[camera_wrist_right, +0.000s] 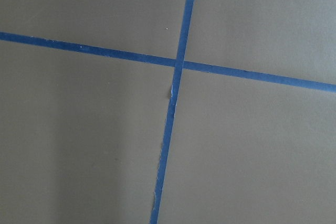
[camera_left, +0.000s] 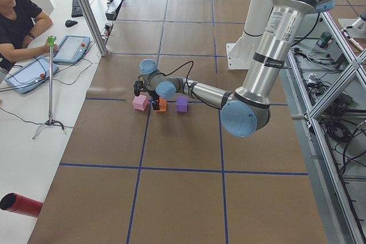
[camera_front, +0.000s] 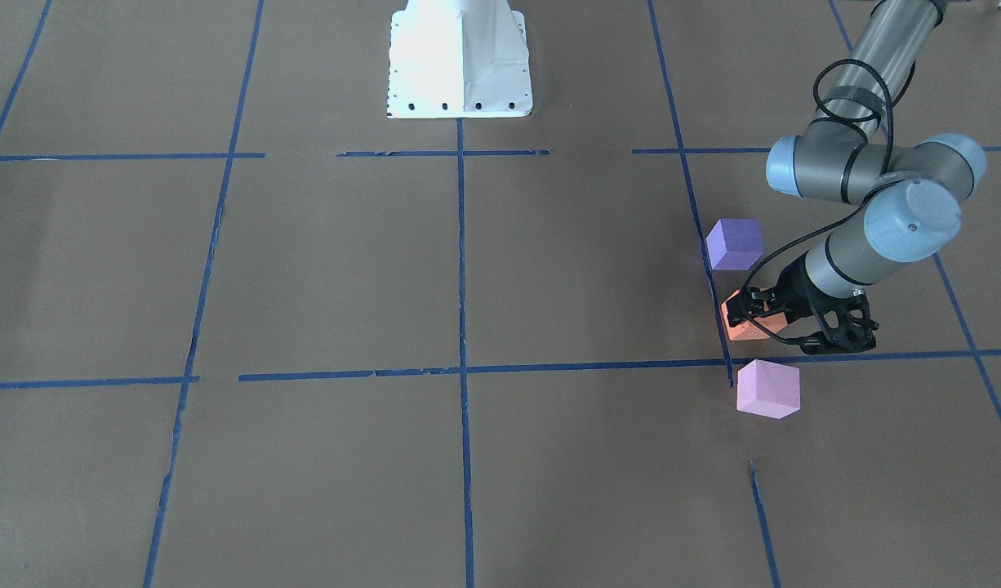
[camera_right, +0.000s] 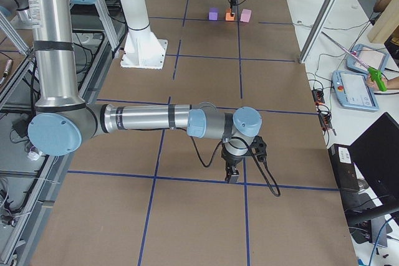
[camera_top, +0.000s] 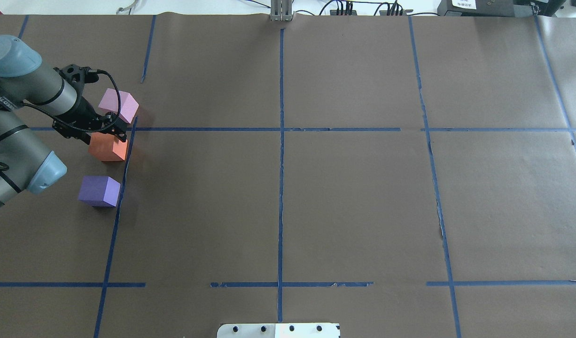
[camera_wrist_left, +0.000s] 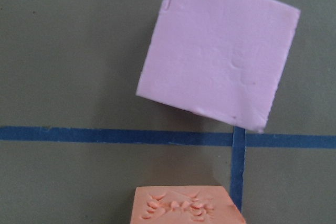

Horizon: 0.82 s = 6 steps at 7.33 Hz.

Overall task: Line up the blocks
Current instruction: 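Open the left gripper and lift it away from the cubes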

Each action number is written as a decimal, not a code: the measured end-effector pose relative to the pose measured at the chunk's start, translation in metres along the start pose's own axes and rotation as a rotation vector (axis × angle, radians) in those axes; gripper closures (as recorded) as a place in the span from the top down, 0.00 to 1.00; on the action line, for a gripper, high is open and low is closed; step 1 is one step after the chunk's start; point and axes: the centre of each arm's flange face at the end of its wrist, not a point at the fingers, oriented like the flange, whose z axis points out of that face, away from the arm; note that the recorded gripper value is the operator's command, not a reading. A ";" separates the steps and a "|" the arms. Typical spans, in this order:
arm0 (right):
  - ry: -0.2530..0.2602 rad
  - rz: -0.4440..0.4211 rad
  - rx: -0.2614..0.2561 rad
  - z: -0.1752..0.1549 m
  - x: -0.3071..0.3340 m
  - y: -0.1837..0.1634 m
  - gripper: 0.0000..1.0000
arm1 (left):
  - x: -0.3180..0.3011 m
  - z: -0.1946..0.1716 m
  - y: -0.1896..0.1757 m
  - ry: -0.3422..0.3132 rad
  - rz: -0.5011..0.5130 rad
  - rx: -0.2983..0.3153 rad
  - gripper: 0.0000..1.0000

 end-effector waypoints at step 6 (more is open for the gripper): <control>0.000 0.000 0.000 0.000 0.000 0.000 1.00 | 0.009 -0.151 0.011 -0.034 0.049 0.075 1.00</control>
